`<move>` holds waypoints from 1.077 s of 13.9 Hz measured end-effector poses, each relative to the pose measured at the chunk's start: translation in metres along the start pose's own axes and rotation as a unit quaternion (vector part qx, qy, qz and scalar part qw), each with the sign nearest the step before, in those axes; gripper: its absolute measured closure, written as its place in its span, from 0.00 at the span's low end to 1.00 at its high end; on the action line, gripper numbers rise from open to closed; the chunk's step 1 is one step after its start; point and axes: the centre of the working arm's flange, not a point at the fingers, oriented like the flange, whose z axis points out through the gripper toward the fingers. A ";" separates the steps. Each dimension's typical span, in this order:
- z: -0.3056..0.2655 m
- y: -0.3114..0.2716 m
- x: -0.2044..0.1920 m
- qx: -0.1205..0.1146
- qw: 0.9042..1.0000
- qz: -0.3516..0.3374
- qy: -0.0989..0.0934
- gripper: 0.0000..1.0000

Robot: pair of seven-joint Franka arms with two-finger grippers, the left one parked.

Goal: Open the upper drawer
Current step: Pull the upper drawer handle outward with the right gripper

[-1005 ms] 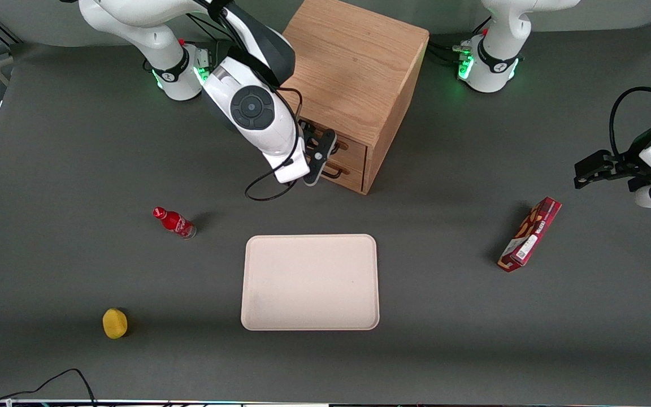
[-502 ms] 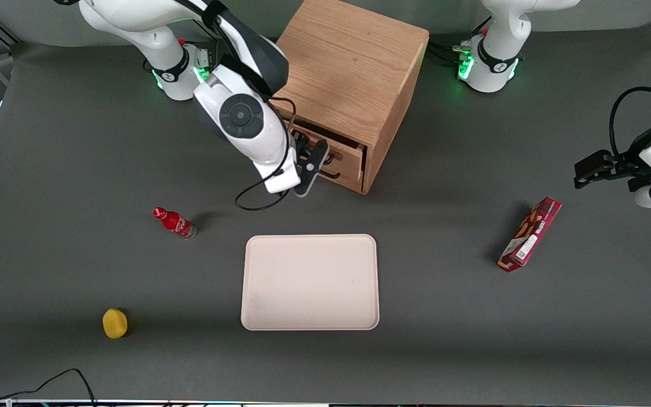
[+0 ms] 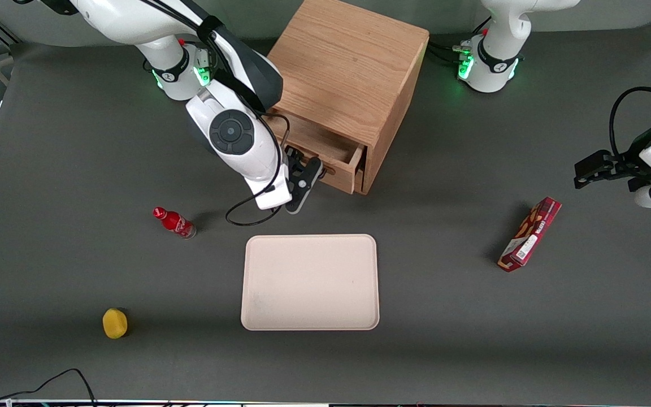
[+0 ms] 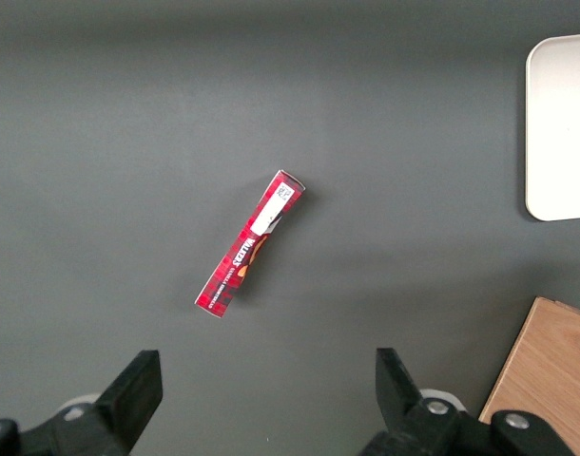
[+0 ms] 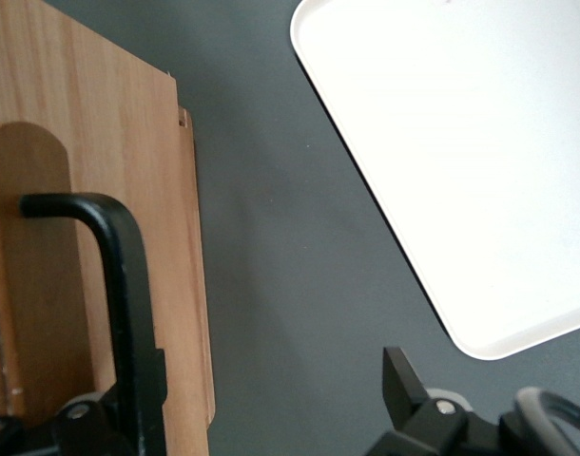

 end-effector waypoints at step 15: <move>-0.008 0.066 -0.011 -0.011 0.999 -0.041 0.015 0.00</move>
